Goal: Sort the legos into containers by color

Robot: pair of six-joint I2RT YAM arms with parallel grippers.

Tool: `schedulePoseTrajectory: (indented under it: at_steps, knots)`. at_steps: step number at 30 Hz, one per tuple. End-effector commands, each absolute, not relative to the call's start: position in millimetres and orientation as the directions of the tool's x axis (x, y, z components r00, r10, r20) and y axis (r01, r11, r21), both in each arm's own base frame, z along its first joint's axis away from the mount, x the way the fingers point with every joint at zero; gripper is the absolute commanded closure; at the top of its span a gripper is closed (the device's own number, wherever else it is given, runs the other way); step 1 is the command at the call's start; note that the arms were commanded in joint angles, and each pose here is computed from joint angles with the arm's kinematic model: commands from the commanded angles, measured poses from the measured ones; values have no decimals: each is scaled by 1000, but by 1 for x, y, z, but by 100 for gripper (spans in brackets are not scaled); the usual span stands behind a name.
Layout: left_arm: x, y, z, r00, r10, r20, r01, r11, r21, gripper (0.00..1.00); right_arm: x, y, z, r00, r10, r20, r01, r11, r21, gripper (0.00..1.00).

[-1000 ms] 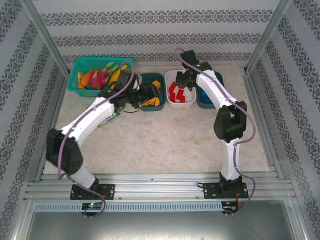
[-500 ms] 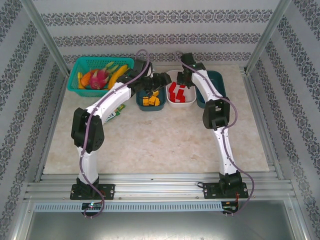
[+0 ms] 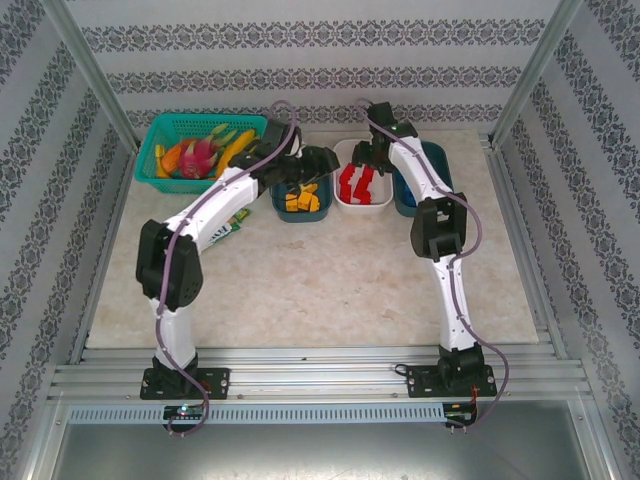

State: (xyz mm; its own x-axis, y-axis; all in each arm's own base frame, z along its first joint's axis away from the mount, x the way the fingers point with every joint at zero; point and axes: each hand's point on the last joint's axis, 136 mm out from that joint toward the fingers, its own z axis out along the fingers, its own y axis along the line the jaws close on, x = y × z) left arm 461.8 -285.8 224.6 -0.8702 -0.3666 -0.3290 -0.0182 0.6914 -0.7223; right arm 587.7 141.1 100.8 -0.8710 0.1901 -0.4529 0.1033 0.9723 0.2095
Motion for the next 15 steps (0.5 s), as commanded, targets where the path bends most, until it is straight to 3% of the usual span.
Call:
schedulePoseTrajectory:
  at_steps: [1, 2, 3, 4, 9, 12, 15]
  knots:
    - [439, -249, 253, -827, -418, -377, -41, 713, -700, 0, 569, 156, 210, -753, 196, -628, 38, 966, 257, 30]
    - [431, -238, 253, -818, -431, -381, -60, 722, -689, 0, 556, 158, 221, -742, 192, -643, 29, 966, 255, 28]
    - [423, -225, 253, -808, -443, -388, -78, 734, -674, 0, 544, 161, 230, -725, 186, -663, 21, 968, 250, 9]
    - [414, -215, 251, -801, -449, -395, -93, 745, -660, 0, 531, 161, 239, -705, 180, -686, 12, 970, 242, 2]
    - [363, -146, 239, -756, -428, -495, -177, 862, -475, 0, 445, 148, 256, -608, 168, -776, -32, 971, 236, 2]
    - [336, -92, 234, -691, -405, -598, -279, 913, -296, 0, 397, 97, 240, -612, 214, -761, 141, 977, 161, 2]
    - [304, -16, 225, -590, -389, -708, -521, 853, -34, 0, 357, 36, 214, -584, 221, -781, 314, 949, 34, 2]
